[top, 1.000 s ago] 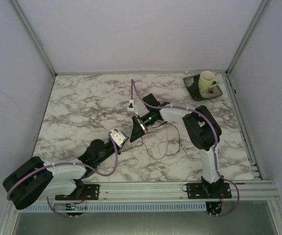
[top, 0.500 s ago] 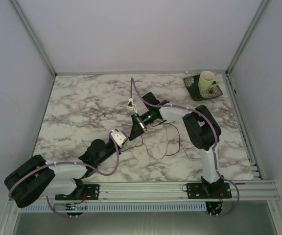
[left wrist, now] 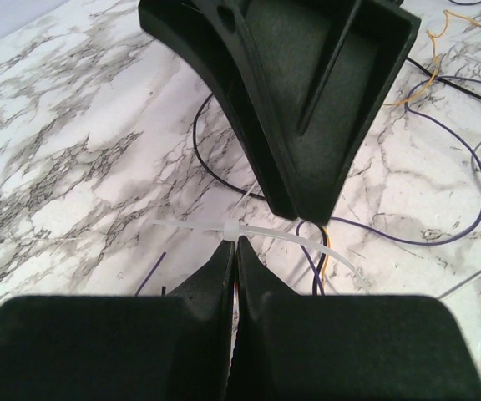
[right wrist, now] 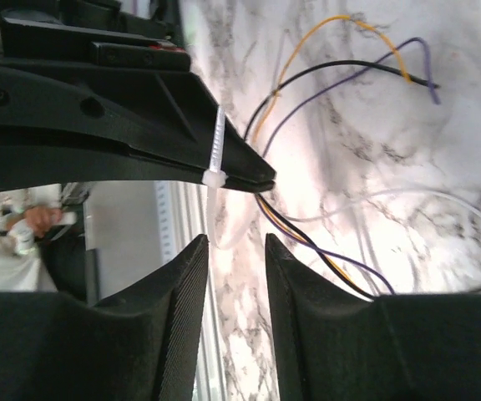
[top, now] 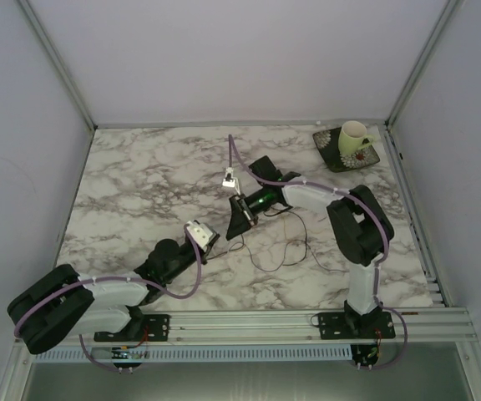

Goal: Zip-tie the wires
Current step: Tie the cable at the center of the board.

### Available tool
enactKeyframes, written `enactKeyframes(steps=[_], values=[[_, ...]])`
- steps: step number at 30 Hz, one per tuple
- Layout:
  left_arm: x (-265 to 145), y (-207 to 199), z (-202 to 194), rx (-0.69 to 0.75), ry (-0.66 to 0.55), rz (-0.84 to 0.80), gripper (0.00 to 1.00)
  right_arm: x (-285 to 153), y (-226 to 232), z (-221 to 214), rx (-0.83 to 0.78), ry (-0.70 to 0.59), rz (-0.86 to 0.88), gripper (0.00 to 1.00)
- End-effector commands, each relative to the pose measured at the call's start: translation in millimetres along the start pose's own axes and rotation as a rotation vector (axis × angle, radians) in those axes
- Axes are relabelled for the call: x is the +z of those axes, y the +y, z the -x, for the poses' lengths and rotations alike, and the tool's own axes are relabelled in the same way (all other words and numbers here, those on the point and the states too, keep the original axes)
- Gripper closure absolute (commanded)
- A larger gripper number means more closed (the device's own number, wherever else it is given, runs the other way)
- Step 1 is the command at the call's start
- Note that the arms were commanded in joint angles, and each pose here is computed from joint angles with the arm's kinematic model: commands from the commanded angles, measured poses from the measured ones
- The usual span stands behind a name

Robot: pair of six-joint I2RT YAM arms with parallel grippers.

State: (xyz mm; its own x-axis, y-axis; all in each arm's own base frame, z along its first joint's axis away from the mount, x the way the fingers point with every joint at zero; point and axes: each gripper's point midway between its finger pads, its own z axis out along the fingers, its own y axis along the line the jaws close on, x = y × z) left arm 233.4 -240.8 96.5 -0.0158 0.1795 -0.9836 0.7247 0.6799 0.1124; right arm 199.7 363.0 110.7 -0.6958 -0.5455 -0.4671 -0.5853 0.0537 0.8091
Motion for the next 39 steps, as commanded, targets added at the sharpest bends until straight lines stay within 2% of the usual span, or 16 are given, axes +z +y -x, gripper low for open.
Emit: enactKeyframes(steps=[1,7,14,25,33,39], values=[[0,1,15,-0.021,-0.063,0.012,1.0,-24,-11,18,-0.096,-0.065,-0.191,0.64],[0,-5,16,-0.033,-0.064,-0.018,1.0,-46,-17,56,-0.142,-0.18,-0.411,0.53],[0,-4,19,-0.04,-0.071,-0.013,1.0,-39,-13,78,-0.137,-0.237,-0.505,0.46],[3,-6,16,-0.047,-0.056,-0.022,1.0,-7,10,75,-0.141,-0.208,-0.402,0.51],[5,-7,17,-0.061,-0.055,-0.027,1.0,-2,15,60,-0.137,-0.165,-0.397,0.52],[8,-8,18,-0.069,-0.054,-0.031,1.0,6,19,51,-0.132,-0.133,-0.371,0.57]])
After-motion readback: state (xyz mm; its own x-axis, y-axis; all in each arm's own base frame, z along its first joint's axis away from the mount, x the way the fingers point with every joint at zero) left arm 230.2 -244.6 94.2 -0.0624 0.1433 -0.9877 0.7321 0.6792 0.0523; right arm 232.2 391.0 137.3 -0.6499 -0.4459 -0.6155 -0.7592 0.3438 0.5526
